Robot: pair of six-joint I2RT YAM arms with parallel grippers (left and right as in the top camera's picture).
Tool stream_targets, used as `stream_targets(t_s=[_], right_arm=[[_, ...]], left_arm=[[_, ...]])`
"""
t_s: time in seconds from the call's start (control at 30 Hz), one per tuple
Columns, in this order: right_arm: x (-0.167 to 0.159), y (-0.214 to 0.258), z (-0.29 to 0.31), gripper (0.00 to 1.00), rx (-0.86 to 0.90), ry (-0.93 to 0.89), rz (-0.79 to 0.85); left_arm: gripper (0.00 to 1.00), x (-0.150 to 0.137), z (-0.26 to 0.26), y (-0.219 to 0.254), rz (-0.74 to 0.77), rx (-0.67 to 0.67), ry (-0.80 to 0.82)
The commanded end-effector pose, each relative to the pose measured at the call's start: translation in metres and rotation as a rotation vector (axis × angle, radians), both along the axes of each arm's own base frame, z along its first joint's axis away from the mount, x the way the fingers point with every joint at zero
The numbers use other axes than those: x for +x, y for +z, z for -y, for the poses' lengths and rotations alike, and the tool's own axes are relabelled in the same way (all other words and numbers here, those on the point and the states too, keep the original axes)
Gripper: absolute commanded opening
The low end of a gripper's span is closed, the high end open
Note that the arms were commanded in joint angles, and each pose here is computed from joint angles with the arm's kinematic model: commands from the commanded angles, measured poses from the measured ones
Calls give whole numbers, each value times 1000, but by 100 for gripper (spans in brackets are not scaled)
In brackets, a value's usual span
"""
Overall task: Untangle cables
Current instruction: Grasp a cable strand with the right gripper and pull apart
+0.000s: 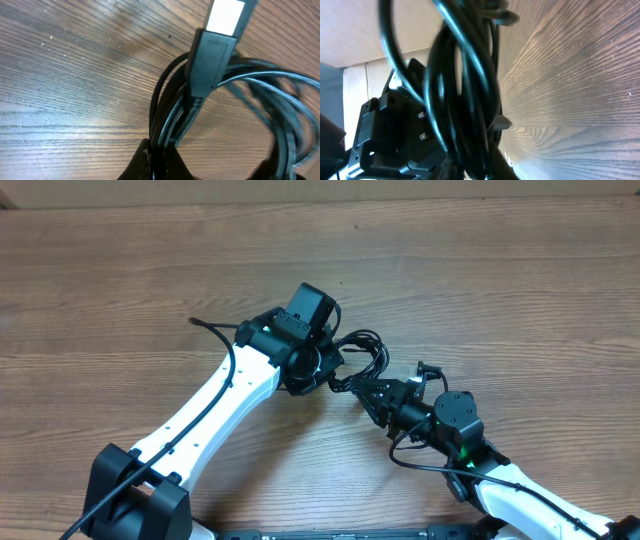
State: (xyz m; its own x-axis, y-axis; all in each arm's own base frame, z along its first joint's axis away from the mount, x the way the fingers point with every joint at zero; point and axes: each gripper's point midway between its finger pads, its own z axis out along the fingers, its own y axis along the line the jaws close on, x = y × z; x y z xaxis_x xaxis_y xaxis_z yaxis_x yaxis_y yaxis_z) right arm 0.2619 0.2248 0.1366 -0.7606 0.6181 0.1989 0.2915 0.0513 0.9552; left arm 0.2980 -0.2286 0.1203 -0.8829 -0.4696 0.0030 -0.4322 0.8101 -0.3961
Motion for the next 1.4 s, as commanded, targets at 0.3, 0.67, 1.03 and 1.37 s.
stream_targets(t_s=[0.3,0.67,1.03,1.37], right_arm=[[22,11,14,4,-53,-130,105],[27,-7,26,4,-164,-178,110],[8,-56,32,4,-311,-116,-36],[-15,-57,14,16,-326,80,15]], left_arm=[[4,-22,60,46,97,-326,-424],[4,-43,85,79,163,-563,-669],[4,-25,75,99,231,-676,-676],[4,29,34,68,234,-424,-362]])
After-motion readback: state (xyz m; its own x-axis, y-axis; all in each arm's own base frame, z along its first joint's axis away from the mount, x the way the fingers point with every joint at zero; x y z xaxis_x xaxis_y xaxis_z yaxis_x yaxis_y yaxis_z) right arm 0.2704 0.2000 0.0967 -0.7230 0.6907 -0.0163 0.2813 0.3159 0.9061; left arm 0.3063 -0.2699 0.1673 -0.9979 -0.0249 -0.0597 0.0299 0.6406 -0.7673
